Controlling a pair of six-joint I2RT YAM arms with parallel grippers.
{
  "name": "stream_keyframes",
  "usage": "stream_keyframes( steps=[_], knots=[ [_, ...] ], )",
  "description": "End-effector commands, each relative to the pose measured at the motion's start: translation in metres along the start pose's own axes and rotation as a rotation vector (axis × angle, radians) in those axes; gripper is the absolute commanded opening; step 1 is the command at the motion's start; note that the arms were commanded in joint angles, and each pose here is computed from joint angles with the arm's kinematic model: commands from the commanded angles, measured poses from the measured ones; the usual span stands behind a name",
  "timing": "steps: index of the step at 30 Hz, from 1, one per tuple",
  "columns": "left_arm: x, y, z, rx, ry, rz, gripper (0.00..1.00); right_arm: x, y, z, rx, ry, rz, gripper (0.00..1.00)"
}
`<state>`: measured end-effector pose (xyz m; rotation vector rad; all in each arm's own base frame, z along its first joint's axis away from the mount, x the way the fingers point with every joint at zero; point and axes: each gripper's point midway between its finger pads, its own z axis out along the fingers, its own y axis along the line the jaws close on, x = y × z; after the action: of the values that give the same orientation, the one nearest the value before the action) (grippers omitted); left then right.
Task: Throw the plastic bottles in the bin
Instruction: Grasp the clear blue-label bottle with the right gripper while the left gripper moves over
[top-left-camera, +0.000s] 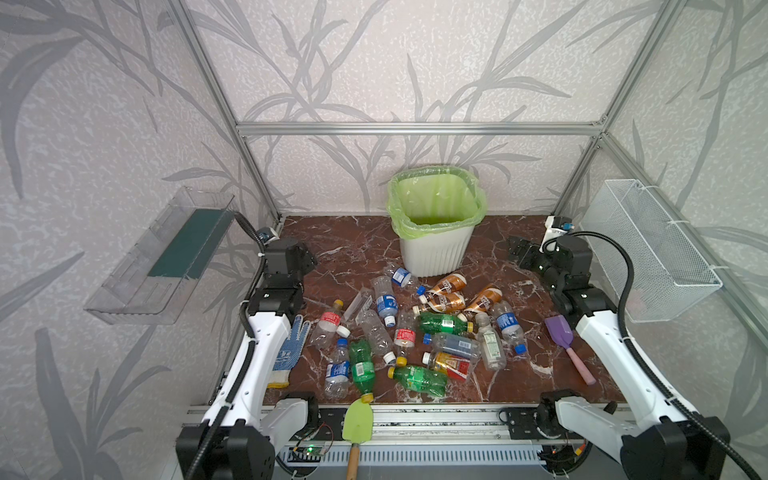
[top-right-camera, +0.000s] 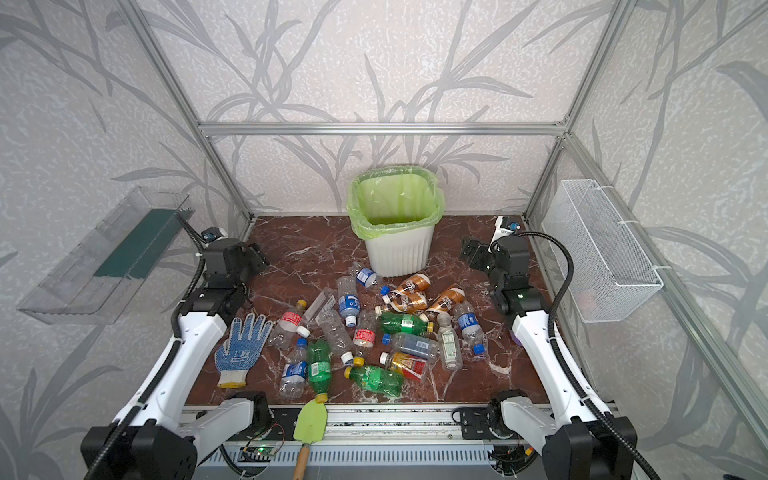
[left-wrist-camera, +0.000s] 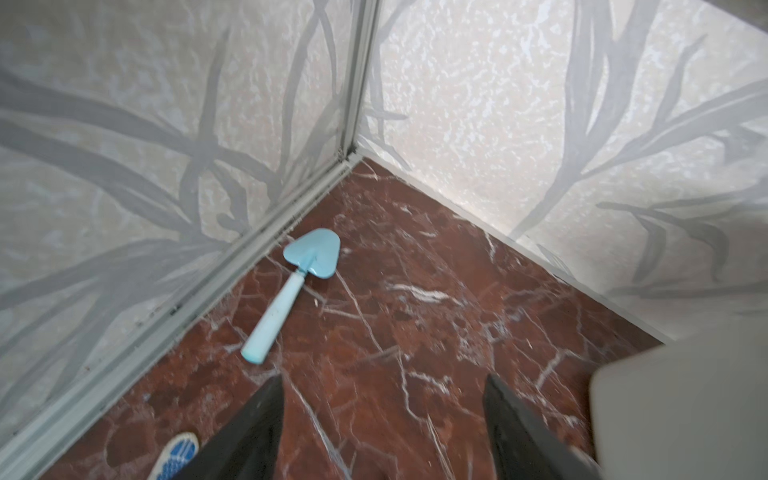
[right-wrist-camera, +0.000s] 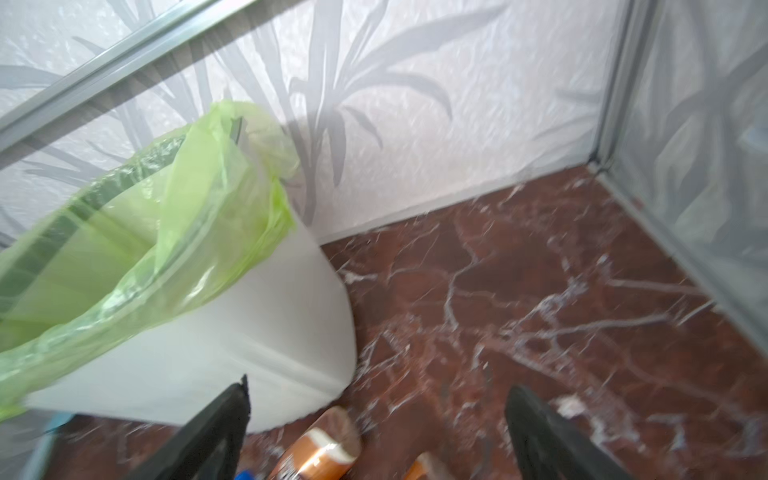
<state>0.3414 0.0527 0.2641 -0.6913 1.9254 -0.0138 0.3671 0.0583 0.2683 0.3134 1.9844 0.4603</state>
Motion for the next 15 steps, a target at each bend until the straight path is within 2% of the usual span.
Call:
stream_keyframes(
  steps=[1, 2, 5, 8, 13, 15],
  knots=[
    [0.027, -0.005, -0.03, 0.083, 0.139, -0.063, 0.75, 0.086, 0.013, -0.016, -0.047, 0.337, 0.186, 0.99],
    [0.03, -0.006, -0.037, 0.105, 0.151, -0.059, 0.75, 0.091, 0.018, -0.023, -0.044, 0.351, 0.16, 0.99],
    [0.043, -0.005, -0.054, 0.142, 0.2, -0.042, 0.75, 0.103, 0.005, -0.049, 0.135, 0.424, 0.008, 1.0],
    [0.061, -0.005, -0.061, 0.173, 0.262, -0.027, 0.75, 0.118, -0.015, -0.071, 0.256, 0.501, -0.023, 0.99],
    [0.085, -0.002, -0.07, 0.199, 0.335, -0.027, 0.75, 0.13, -0.025, -0.09, 0.267, 0.552, -0.073, 0.99],
    [0.09, 0.0, -0.072, 0.205, 0.347, -0.028, 0.75, 0.129, -0.035, -0.093, 0.324, 0.537, -0.066, 0.99]
  ],
)
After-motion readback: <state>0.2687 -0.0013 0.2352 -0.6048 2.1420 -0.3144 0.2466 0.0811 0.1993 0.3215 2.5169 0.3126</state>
